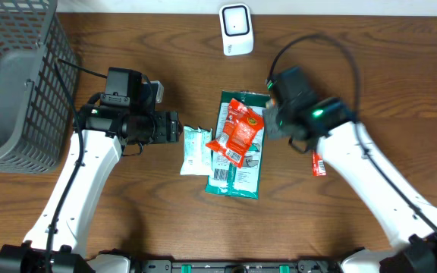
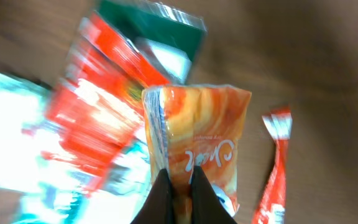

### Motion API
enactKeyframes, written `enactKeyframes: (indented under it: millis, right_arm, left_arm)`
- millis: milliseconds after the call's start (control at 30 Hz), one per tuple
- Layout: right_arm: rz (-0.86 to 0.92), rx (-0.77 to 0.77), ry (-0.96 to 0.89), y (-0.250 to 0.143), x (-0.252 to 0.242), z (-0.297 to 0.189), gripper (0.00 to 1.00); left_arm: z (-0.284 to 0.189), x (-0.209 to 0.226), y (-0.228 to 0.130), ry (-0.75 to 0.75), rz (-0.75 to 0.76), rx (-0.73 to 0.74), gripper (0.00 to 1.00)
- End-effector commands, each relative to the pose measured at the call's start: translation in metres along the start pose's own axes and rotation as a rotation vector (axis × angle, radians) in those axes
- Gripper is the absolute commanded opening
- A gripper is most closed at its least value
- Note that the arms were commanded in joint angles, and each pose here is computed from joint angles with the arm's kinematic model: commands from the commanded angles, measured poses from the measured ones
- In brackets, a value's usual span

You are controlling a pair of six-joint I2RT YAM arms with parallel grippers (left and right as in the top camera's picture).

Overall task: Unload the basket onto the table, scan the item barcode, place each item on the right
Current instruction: 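Raise the orange box up to the white scanner with the right gripper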

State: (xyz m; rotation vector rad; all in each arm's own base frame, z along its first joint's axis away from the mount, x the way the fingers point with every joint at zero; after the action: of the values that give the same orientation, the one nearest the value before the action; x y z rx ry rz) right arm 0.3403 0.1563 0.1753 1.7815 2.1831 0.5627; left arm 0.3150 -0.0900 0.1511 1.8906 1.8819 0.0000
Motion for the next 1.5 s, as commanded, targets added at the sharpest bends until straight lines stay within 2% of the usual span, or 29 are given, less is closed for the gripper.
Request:
enactKeyframes:
  millis: [0,233,433,533,667,933,1100,1233,1467]
  right_arm:
    - [0.032,-0.041,0.219,0.033,0.017,-0.041,0.01]
    - [0.047,-0.089,0.394,0.096,0.024,-0.104,0.01]
    - [0.015,-0.155,0.527,0.161,0.047,-0.103,0.01]
    - [0.023,-0.199,0.579,0.189,0.054,-0.078,0.01]
    - [0.080,-0.261,0.621,0.227,0.052,-0.018,0.01]
    - [0.231,-0.310,0.775,0.264,0.026,0.074,0.01]
    - [0.373,-0.279,0.881,0.268,0.014,0.131,0.01]
    - [0.415,-0.255,0.980,0.263,0.013,0.163,0.01]
    - [0.422,-0.241,0.993,0.256,0.008,0.179,0.01]
  left_arm:
    - [-0.005,0.000,0.003,0.007,-0.002,-0.017,0.82]
    - [-0.005,0.000,0.003,0.007,-0.002,-0.017,0.82]
    - [-0.005,0.000,0.003,0.007,-0.002,-0.017,0.82]
    - [-0.005,0.000,0.003,0.007,-0.002,-0.017,0.82]
    - [-0.005,0.000,0.003,0.007,-0.002,-0.017,0.82]
    - [-0.005,0.000,0.003,0.007,-0.002,-0.017,0.82]
    - [-0.005,0.000,0.003,0.007,-0.002,-0.017,0.82]
    - [-0.005,0.000,0.003,0.007,-0.002,-0.017,0.82]
    - [-0.005,0.000,0.003,0.007,-0.002,-0.017,0.82]
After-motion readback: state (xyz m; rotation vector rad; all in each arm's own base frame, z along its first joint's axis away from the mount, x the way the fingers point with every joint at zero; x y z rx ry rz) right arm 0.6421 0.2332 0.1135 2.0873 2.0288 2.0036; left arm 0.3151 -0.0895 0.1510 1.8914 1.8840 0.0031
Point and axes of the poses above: each gripper's point midway between its finger pads, its own z axis out along the fingers, its own x axis along the line the jaws close on, y = z × x, the point moved 1 cm from there along -z, back along the fingers, and after that the axes turned 1 degree about -z, right-handed, at the moved point
